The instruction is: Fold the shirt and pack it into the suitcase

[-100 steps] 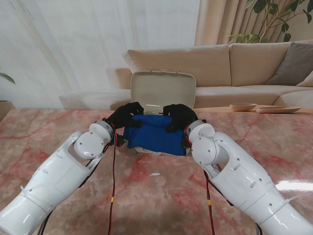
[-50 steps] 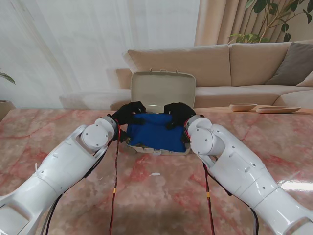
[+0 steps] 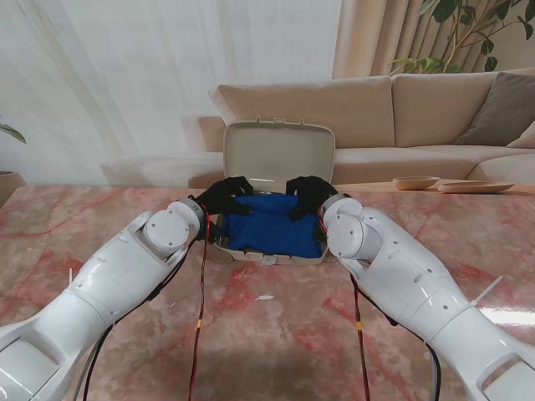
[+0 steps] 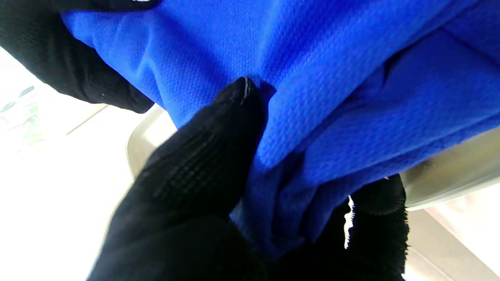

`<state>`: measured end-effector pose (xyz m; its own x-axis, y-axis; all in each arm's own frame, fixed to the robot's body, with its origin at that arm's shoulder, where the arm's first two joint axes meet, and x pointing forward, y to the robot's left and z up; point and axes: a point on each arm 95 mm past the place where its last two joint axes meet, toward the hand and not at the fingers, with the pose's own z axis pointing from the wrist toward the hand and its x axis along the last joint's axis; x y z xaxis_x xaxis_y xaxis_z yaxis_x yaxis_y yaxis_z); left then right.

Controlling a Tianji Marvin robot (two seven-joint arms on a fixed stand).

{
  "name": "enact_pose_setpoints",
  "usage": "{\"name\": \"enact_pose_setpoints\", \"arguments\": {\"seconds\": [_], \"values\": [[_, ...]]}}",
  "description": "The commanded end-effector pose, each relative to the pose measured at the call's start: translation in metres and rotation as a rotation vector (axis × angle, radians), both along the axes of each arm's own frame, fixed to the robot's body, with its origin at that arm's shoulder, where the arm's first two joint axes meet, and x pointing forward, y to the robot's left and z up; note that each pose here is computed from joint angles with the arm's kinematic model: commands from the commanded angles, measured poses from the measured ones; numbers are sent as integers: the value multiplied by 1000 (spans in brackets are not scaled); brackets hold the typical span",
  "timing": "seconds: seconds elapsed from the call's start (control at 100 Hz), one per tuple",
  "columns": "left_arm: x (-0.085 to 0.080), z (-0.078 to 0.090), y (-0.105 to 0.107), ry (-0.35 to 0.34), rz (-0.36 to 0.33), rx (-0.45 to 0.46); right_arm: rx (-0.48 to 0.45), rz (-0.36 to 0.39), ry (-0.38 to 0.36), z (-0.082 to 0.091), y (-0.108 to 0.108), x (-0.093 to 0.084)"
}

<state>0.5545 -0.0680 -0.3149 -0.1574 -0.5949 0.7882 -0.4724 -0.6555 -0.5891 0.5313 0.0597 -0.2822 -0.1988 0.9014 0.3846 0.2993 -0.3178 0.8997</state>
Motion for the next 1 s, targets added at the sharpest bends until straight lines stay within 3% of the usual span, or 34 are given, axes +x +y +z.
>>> {"name": "enact_pose_setpoints", "arguments": {"seconds": [0.0, 0.55, 0.99], "values": [[1, 3, 0, -7, 2, 5, -5, -8, 23, -3, -3, 1], [4, -1, 7, 12, -35, 50, -44, 51, 34, -7, 1, 9], [4, 5, 11, -6, -46, 55, -63, 35, 18, -3, -2, 11]]}}
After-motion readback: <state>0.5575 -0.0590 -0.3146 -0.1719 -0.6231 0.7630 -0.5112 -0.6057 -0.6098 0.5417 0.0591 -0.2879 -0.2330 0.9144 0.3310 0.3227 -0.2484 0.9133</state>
